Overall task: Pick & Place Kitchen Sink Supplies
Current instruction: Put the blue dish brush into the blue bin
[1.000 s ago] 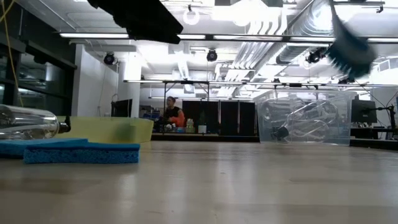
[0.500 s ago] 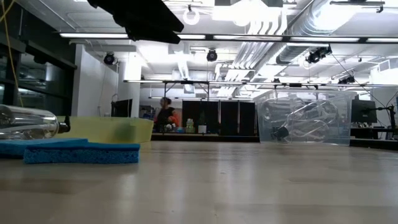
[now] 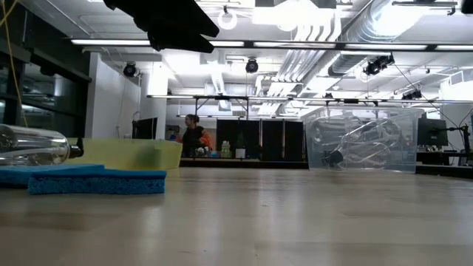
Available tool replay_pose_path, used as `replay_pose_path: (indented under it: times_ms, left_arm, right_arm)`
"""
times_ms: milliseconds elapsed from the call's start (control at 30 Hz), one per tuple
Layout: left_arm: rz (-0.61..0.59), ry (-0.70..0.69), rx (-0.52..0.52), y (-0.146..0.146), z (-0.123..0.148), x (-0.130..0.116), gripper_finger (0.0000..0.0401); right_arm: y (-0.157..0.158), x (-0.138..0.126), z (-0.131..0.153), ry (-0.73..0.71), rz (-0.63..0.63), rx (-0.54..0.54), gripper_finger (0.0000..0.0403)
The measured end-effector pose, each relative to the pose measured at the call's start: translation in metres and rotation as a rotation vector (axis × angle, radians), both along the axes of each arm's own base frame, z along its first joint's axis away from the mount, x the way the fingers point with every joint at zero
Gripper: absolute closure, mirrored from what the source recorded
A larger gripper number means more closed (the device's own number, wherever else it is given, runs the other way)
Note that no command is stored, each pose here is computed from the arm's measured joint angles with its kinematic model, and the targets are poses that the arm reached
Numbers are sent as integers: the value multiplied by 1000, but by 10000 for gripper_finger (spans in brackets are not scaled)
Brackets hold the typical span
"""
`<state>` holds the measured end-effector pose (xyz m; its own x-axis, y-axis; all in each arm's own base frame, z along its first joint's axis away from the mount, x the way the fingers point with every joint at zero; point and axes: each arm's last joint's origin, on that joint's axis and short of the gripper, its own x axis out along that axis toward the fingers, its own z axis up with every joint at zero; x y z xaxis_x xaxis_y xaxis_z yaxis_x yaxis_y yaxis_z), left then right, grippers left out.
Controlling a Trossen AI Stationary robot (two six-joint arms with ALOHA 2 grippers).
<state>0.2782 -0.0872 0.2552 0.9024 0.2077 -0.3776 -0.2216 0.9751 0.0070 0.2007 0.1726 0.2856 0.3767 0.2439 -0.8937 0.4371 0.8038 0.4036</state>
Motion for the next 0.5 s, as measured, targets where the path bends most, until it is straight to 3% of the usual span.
replay_pose_path:
  times_ms: [267, 500]
  left_arm:
    - [-17, 2, -14, -1, 0, 0, 144]
    - [-21, 8, -14, -1, -1, 0, 144]
  right_arm:
    - [5, -6, -40, 50, -88, 72, 332]
    - [3, -11, -59, 125, -82, 109, 332]
